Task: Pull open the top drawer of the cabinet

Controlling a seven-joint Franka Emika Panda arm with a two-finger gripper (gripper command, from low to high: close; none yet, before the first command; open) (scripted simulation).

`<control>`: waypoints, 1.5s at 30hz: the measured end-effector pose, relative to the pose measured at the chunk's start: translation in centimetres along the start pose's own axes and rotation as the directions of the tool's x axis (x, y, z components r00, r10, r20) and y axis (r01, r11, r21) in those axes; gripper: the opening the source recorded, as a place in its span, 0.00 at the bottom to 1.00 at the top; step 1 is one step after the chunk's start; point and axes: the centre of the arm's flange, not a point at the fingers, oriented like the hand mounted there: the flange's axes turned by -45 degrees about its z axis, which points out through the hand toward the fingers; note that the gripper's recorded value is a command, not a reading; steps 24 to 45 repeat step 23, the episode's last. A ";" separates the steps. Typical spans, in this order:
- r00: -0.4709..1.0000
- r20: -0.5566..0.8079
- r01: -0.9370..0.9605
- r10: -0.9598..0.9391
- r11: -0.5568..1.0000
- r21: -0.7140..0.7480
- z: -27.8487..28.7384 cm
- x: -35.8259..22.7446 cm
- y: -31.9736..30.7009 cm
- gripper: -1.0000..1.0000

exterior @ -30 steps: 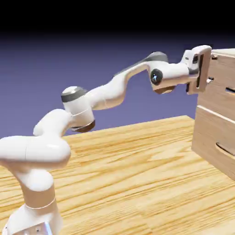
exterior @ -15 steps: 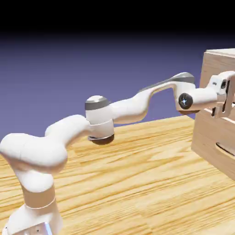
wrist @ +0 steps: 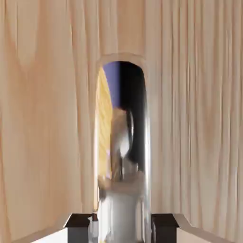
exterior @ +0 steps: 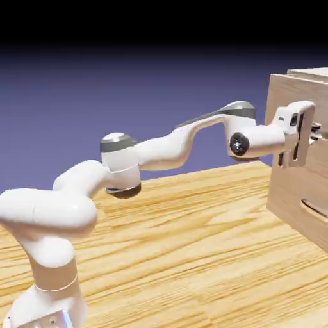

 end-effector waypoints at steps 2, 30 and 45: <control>1.000 0.000 0.000 0.000 1.000 0.000 -1.6 0.0 0.0 0.00; 1.000 0.000 0.001 -0.001 1.000 -0.002 -19.8 0.0 0.0 1.00; 1.000 0.000 0.001 -0.001 1.000 -0.002 -19.8 0.0 0.0 1.00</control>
